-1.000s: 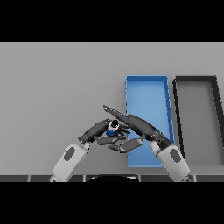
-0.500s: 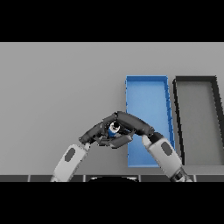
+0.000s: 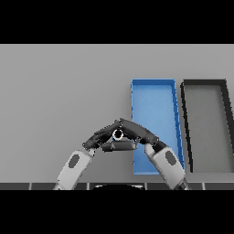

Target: Pick up the blue pipe and place it into the blue bin.

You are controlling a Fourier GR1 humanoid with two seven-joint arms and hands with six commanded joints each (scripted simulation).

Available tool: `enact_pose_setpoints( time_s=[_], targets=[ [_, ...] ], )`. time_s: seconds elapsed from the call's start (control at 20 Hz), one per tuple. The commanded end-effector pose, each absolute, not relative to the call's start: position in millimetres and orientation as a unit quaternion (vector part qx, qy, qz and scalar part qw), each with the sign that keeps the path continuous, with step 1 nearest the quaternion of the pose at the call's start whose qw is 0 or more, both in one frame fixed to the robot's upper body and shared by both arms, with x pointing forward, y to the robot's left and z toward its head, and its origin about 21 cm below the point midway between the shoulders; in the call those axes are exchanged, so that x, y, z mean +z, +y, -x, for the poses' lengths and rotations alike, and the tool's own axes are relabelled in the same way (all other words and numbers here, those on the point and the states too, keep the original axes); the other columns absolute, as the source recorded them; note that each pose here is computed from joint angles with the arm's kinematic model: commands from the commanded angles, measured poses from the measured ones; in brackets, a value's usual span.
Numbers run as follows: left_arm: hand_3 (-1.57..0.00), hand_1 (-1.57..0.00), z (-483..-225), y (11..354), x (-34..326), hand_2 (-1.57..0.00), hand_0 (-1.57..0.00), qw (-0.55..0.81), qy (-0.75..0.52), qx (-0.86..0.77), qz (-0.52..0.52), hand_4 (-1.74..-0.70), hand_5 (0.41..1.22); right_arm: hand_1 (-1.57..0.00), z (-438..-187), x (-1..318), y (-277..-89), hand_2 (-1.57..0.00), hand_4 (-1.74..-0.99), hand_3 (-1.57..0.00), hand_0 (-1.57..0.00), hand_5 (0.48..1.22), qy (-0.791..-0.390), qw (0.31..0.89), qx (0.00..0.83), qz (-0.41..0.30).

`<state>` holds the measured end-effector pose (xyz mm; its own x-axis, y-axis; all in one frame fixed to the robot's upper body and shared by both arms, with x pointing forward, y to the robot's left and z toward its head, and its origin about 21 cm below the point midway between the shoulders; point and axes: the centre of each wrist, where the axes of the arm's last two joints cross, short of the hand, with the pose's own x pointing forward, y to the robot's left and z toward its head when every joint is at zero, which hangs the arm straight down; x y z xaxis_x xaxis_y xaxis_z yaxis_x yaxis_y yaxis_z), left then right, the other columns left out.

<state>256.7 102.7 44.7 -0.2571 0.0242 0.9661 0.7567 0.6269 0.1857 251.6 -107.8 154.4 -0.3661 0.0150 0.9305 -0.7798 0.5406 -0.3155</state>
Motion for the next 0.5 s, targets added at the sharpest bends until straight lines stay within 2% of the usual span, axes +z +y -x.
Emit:
enact_pose_setpoints(
  time_s=[0.0, 0.1, 0.15, 0.2, 0.3, 0.4, 0.45],
  targets=[
    [-1.43, -1.57, -257.5, 102.3, 43.9, -1.56, -1.57, 0.549, -0.717, -0.335, 0.271, -1.73, 1.221, -1.53, -248.9, 153.6, -108.2, -1.53, -1.492, -1.51, -1.53, 1.162, -0.721, 0.503, 0.394, -0.267],
    [-1.43, -1.57, -258.9, 105.6, 44.5, -1.56, -1.57, 0.552, -0.716, -0.337, 0.263, -1.73, 1.221, -1.55, -248.2, 151.5, -108.5, -1.55, -1.494, -1.53, -1.54, 1.183, -0.721, 0.508, 0.385, -0.271],
    [-1.26, -1.57, -257.6, 104.4, 44.8, -1.57, -1.57, 0.547, -0.72, -0.335, 0.264, -1.73, 1.221, -1.55, -248.1, 152.5, -104.6, -1.55, -1.495, -1.54, -1.55, 1.191, -0.723, 0.507, 0.382, -0.273],
    [-1.05, -1.37, -258.2, 107.5, 47.2, -1.34, -1.45, 0.548, -0.72, -0.339, 0.256, -1.63, 1.221, -1.55, -249.7, 153.3, -104.7, -1.55, -1.496, -1.55, -1.55, 1.197, -0.726, 0.506, 0.378, -0.27],
    [-0.67, -0.88, -258.9, 108.3, 46.8, -0.85, -0.94, 0.545, -0.716, -0.36, 0.247, -1.41, 1.221, -1.56, -247.9, 154.1, -102.9, -1.56, -1.497, -1.56, -1.56, 1.206, -0.728, 0.507, 0.378, -0.265],
    [-0.43, -0.56, -260.9, 108.7, 44.9, -0.55, -0.6, 0.54, -0.708, -0.377, 0.254, -1.25, 1.221, -1.56, -249.6, 156.8, -101.9, -1.56, -1.498, -1.56, -1.56, 1.211, -0.725, 0.515, 0.378, -0.258],
    [-0.34, -0.45, -262.6, 110.1, 45.7, -0.44, -0.48, 0.546, -0.699, -0.388, 0.252, -1.19, 1.148, -1.57, -249.9, 154.3, -102.9, -1.57, -1.498, -1.56, -1.57, 1.213, -0.726, 0.512, 0.379, -0.258]
  ],
)
